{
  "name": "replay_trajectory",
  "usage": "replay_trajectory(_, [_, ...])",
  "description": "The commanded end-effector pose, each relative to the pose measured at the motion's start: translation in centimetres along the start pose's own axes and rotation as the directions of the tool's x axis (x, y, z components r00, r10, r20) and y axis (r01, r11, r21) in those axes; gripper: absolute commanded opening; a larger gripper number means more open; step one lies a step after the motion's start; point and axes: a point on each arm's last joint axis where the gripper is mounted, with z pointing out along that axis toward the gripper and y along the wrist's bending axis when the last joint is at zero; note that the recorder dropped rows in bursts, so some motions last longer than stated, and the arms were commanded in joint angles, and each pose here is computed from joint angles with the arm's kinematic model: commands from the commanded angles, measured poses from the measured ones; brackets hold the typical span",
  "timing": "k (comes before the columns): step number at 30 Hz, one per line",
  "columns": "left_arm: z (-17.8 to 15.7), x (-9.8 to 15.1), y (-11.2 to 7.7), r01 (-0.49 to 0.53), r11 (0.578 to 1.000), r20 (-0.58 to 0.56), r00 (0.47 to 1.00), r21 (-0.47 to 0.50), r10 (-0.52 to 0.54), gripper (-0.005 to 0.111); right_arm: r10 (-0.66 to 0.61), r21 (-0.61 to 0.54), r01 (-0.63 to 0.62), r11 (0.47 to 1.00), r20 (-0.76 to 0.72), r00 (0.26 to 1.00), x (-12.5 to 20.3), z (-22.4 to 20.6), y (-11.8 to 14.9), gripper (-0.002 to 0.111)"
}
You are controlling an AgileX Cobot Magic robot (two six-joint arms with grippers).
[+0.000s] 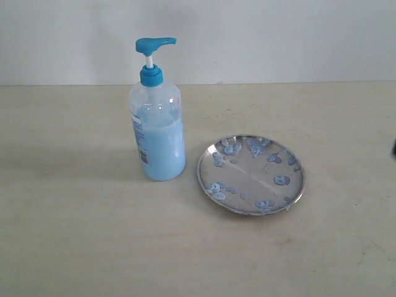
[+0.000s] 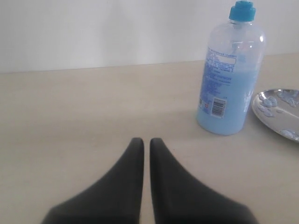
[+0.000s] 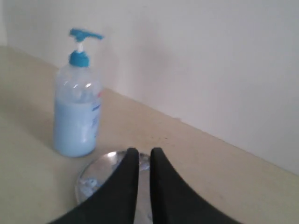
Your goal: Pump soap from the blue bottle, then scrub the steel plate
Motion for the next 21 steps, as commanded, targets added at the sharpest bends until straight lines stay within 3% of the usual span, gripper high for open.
replay_trajectory(1, [0.0, 0.1, 0.0, 0.005, 1.000, 0.002, 1.000, -0.001, -0.005, 0.004, -0.055, -0.105, 0.054, 0.993, -0.008, 0.998, 2.6, 1.5, 1.4, 0.000])
replay_trajectory(5, [0.0, 0.1, 0.0, 0.005, 1.000, 0.002, 1.000, -0.001, -0.005, 0.004, 0.167, -0.009, -0.175, 0.984, -0.266, 0.950, 5.0, 2.4, 1.0, 0.000])
replay_trajectory(9, [0.0, 0.1, 0.0, 0.005, 1.000, 0.002, 1.000, -0.001, -0.005, 0.004, 0.272, 0.040, -0.277, 0.960, -0.358, 0.893, 6.1, 2.9, 1.1, 0.000])
replay_trajectory(21, [0.0, 0.1, 0.0, 0.005, 1.000, 0.002, 1.000, -0.001, -0.005, 0.004, 0.298, 0.087, -0.288, 0.954, -0.418, 0.858, 6.5, 1.8, 0.9, 0.000])
